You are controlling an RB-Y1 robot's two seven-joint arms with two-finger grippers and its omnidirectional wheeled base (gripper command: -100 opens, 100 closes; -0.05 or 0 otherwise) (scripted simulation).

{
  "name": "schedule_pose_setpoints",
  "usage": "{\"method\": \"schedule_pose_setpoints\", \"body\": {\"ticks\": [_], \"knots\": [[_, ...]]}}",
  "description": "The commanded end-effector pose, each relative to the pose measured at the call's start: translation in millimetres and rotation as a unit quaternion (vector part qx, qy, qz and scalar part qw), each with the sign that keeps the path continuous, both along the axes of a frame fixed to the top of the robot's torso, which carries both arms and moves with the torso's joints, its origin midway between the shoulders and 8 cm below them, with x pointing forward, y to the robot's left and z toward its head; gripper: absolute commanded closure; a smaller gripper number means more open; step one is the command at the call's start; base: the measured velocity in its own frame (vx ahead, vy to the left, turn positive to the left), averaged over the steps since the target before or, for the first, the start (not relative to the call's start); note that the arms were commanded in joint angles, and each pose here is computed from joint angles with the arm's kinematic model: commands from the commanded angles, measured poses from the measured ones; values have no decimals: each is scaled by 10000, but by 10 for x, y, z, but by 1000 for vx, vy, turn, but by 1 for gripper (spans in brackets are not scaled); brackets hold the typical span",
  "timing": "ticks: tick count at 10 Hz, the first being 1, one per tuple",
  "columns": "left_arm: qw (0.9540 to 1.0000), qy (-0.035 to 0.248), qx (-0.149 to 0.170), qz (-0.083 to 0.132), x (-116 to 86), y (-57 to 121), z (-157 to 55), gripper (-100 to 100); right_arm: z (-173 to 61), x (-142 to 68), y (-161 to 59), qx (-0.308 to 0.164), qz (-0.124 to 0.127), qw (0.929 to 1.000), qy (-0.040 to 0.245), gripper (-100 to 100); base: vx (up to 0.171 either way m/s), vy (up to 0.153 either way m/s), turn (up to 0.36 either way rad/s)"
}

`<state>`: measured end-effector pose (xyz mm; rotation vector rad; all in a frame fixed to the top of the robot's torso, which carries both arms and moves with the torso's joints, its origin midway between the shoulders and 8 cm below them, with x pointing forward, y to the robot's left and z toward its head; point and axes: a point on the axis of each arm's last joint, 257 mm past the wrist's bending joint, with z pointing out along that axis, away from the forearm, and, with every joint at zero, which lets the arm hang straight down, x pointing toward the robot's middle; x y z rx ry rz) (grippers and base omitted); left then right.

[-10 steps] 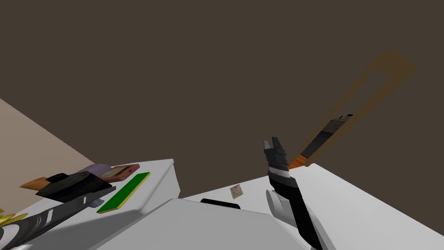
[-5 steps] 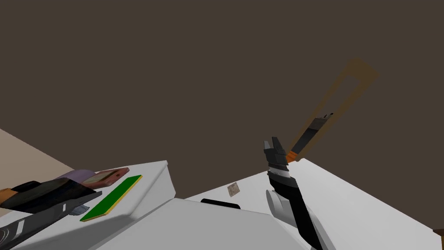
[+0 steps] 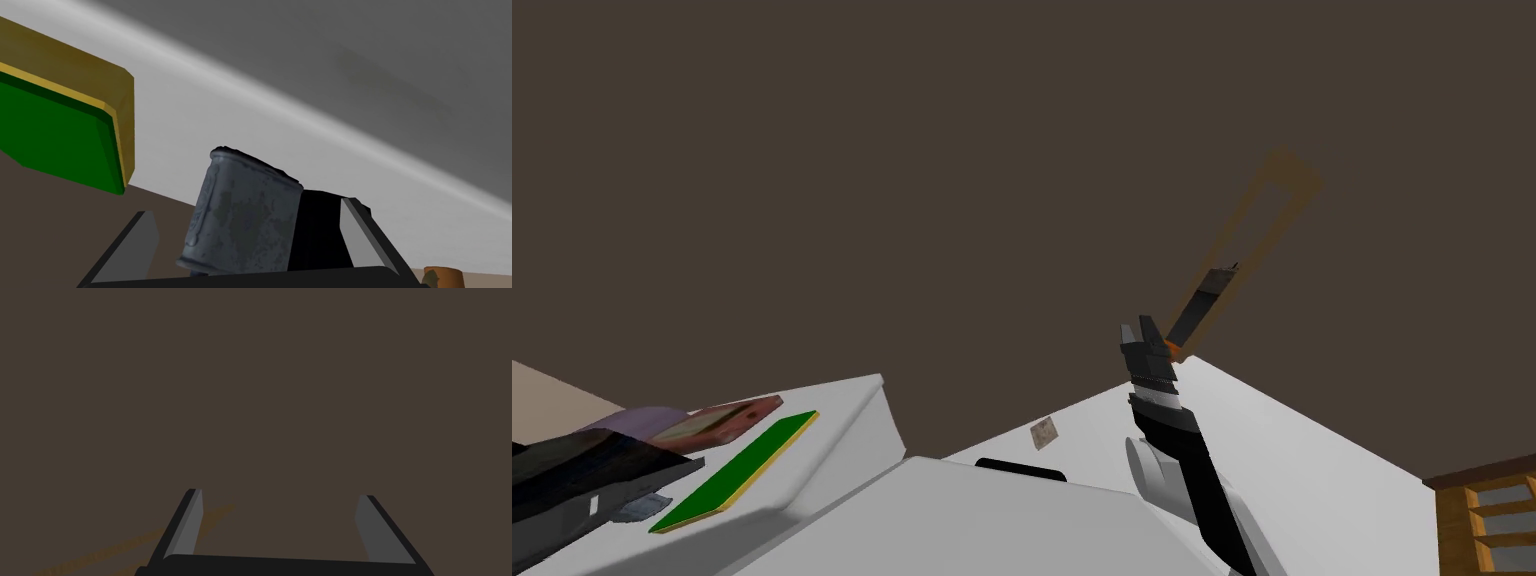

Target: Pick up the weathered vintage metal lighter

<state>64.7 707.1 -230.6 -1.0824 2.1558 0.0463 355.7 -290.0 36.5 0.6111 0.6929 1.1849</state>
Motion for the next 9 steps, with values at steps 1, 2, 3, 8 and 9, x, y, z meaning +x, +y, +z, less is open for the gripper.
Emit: {"method": "schedule_pose_setpoints", "body": {"ticks": [1,2,3,8,9], "knots": [[10000,-35,-80,28,-66,47,3,-100,0,0,0,0,0,10000,0,0,-23,-121,-244],[10000,-17,-12,74,-138,139,47,-100,0,0,-1,0,-1,10000,1,0,-9,-66,30],[9998,32,94,165,-224,251,86,-100,-1,-1,-1,-1,-2,10000,1,0,-3,-18,51],[9993,72,121,358,-489,501,156,-100,-1,-1,-1,-1,-2,10000,1,0,-9,-58,-102],[9989,107,198,422,-553,574,191,-100,-1,-1,-1,-1,-2,10000,1,0,0,0,0]]}}
